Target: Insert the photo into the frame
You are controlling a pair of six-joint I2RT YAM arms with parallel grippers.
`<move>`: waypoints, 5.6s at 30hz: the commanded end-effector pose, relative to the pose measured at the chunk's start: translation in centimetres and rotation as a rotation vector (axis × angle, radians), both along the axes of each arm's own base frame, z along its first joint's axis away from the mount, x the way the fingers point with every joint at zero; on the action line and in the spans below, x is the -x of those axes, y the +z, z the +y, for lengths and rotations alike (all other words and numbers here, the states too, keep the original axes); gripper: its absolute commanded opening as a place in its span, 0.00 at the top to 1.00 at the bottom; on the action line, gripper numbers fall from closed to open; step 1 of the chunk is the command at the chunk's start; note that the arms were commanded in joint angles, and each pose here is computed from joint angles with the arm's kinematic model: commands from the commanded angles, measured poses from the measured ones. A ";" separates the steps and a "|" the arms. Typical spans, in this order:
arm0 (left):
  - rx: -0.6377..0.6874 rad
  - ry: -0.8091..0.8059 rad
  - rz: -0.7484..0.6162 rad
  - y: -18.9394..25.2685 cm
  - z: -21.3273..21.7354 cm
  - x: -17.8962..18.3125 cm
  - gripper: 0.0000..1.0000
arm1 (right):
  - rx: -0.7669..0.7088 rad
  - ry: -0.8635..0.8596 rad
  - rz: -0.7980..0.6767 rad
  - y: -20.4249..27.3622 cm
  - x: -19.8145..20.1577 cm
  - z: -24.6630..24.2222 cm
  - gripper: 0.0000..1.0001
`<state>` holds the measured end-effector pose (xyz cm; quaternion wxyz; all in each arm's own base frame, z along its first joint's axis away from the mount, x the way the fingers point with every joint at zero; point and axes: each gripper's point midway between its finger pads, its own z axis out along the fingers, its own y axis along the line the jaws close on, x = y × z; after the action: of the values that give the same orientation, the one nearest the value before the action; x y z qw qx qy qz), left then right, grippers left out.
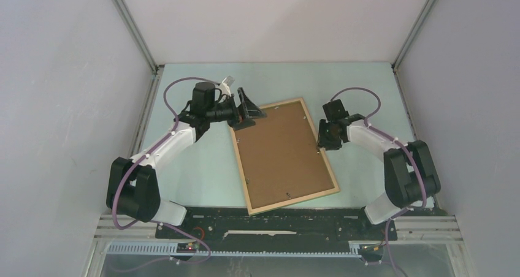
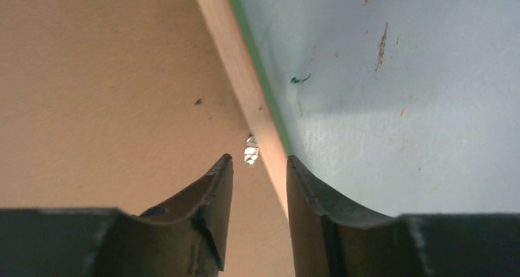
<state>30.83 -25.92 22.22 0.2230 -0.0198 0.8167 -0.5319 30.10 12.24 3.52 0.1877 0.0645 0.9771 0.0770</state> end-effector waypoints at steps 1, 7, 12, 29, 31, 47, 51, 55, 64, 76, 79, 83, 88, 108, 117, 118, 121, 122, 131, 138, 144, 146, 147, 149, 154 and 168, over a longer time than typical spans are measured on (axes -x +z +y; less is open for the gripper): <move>-0.147 0.034 -0.086 -0.5 1.4 -0.9 0.00 | -0.005 0.029 -0.164 4.8 -0.6 0.9 0.51; -0.382 0.176 -0.198 -0.5 5.1 -2.6 0.00 | -0.064 0.033 -0.331 9.1 0.0 2.1 0.43; -0.480 0.240 -0.183 -2.1 7.2 -1.8 0.00 | -0.106 0.015 -0.563 13.4 0.2 1.0 0.26; -0.648 0.255 0.141 -15.8 8.2 4.6 0.01 | -0.223 0.057 -0.259 5.5 -1.2 2.4 0.00; -0.665 0.249 0.149 -16.4 7.9 4.6 0.01 | -0.175 0.020 -0.222 4.2 -1.2 1.2 0.00; -0.543 0.212 0.193 -17.0 3.7 1.8 0.02 | -0.187 -0.042 -0.019 -1.0 -0.1 0.7 0.16; -0.525 0.198 0.192 -17.0 3.4 2.0 0.02 | -0.154 -0.051 -0.023 -1.0 0.1 0.7 0.23; -0.499 0.192 0.179 -16.8 3.2 2.3 0.02 | -0.096 -0.070 -0.030 -0.5 0.1 -0.2 0.28; -0.478 0.188 0.158 -16.9 3.4 3.1 0.01 | 0.081 -0.108 -0.041 -0.9 0.4 -1.0 0.36; -0.447 0.167 0.152 -17.0 2.6 2.7 0.01 | 0.075 -0.100 -0.050 -0.8 0.1 -0.6 0.77; -0.446 0.164 0.155 -17.1 2.5 2.6 0.01 | 0.059 -0.088 -0.043 -1.1 0.1 -0.2 0.94; -0.444 0.166 0.156 -17.0 2.3 2.2 0.01 | 0.032 -0.073 -0.040 -1.1 0.0 0.3 1.00; -0.460 0.140 0.157 -17.1 1.6 1.0 0.00 | -0.059 -0.022 -0.042 -0.6 -0.2 1.7 1.00; -0.835 0.150 0.029 -12.7 6.9 -2.9 0.00 | -0.244 -0.026 -0.191 1.4 -0.3 0.1 0.16; -0.785 0.081 0.112 -14.6 5.9 5.5 0.01 | -0.231 -0.048 -0.167 0.4 -0.2 -0.5 0.16; -0.782 0.094 0.111 -14.8 5.9 5.6 0.02 | -0.225 -0.054 -0.165 0.4 -0.2 -0.6 0.15; -0.747 0.124 0.112 -14.9 5.7 5.8 0.04 | -0.156 -0.104 -0.149 -0.2 -0.1 -1.7 0.20; -0.731 0.128 0.111 -14.8 5.6 5.9 0.04 | -0.136 -0.111 -0.145 -0.3 -0.1 -1.9 0.22; -0.684 0.116 0.107 -14.8 5.1 6.6 0.04 | -0.022 -0.129 -0.118 -0.6 -0.6 -2.4 0.39; -0.644 0.107 0.099 -14.9 4.6 7.0 0.04 | -0.008 -0.148 -0.098 -0.8 -1.0 -2.3 0.58; -0.606 0.095 0.095 -15.1 4.2 7.7 0.04 | -0.013 -0.162 -0.083 -0.7 -1.4 -2.3 0.87; -0.598 0.096 0.094 -15.2 4.3 7.9 0.04 | -0.034 -0.165 -0.072 -0.7 -1.3 -2.2 1.00; -0.596 0.097 0.090 -15.2 4.3 7.9 0.04 | -0.047 -0.164 -0.068 -0.6 -1.2 -2.0 1.00; -0.591 0.098 0.079 -15.1 4.4 8.0 0.04 | -0.083 -0.164 -0.063 -0.4 -1.3 -1.7 1.00; -0.591 0.100 0.041 -14.5 4.7 8.1 0.03 | -0.140 -0.136 -0.082 1.1 -1.7 -1.3 0.94; -0.591 0.140 -0.044 -13.5 6.0 8.3 0.01 | -0.099 -0.151 -0.101 3.0 -1.2 -2.2 0.60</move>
<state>22.57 -20.64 8.87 0.2471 0.0002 0.9329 -0.2622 30.29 10.05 4.84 0.2176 0.1415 0.9583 0.1198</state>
